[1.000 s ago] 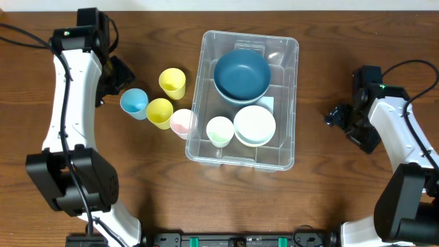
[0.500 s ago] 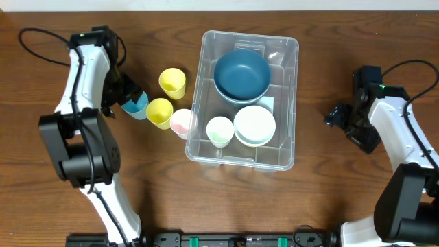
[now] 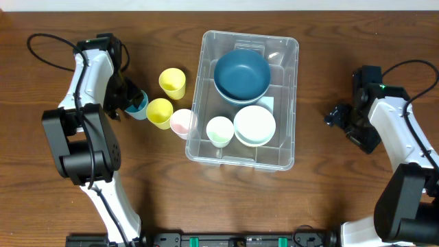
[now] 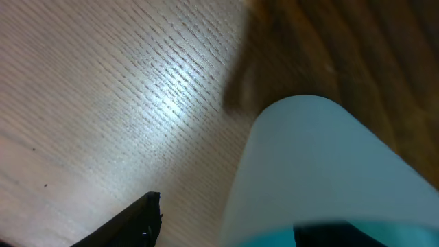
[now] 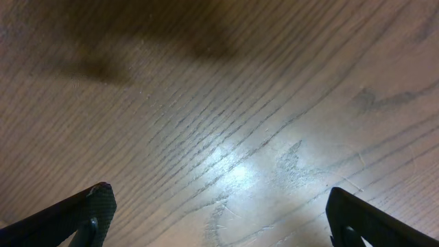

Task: Pack container
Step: 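Grasp the blue cup with the left gripper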

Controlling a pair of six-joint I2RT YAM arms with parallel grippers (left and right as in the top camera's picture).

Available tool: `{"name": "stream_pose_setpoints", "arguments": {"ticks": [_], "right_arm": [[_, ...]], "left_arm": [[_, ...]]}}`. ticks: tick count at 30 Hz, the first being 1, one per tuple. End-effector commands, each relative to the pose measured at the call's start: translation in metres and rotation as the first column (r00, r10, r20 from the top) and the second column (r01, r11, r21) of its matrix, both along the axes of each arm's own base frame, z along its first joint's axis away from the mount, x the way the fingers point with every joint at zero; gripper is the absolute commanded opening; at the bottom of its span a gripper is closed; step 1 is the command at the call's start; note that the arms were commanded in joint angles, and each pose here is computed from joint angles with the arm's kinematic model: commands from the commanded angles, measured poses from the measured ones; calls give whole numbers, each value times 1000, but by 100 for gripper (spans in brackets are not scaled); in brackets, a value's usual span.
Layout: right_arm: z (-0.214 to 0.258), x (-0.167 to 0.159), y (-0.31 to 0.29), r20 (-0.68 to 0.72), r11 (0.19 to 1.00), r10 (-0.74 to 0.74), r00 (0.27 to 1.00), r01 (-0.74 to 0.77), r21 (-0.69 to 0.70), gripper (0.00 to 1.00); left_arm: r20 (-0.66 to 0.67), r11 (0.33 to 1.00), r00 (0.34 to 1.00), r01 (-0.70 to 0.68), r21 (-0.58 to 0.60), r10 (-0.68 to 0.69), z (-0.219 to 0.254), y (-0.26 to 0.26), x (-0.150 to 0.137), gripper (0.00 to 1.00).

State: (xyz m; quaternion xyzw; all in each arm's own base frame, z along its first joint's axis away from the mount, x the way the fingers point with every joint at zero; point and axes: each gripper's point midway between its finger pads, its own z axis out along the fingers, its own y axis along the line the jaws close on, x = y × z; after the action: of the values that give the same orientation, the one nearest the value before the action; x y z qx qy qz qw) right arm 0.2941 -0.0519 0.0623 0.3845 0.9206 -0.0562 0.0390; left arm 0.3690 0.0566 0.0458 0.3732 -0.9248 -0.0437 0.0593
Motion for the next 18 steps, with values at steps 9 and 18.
{"name": "stream_pose_setpoints", "arguments": {"ticks": [9,18], "right_arm": [[0,0,-3,0,1000,-18,1000,18,-7,99],[0,0,-3,0,1000,-18,1000,18,-7,99]], "left_arm": [[-15,1000,1000,-2,-1,2,-8,0,-4,26],[49,998,996,70,-5,-70,19,2,7,6]]}}
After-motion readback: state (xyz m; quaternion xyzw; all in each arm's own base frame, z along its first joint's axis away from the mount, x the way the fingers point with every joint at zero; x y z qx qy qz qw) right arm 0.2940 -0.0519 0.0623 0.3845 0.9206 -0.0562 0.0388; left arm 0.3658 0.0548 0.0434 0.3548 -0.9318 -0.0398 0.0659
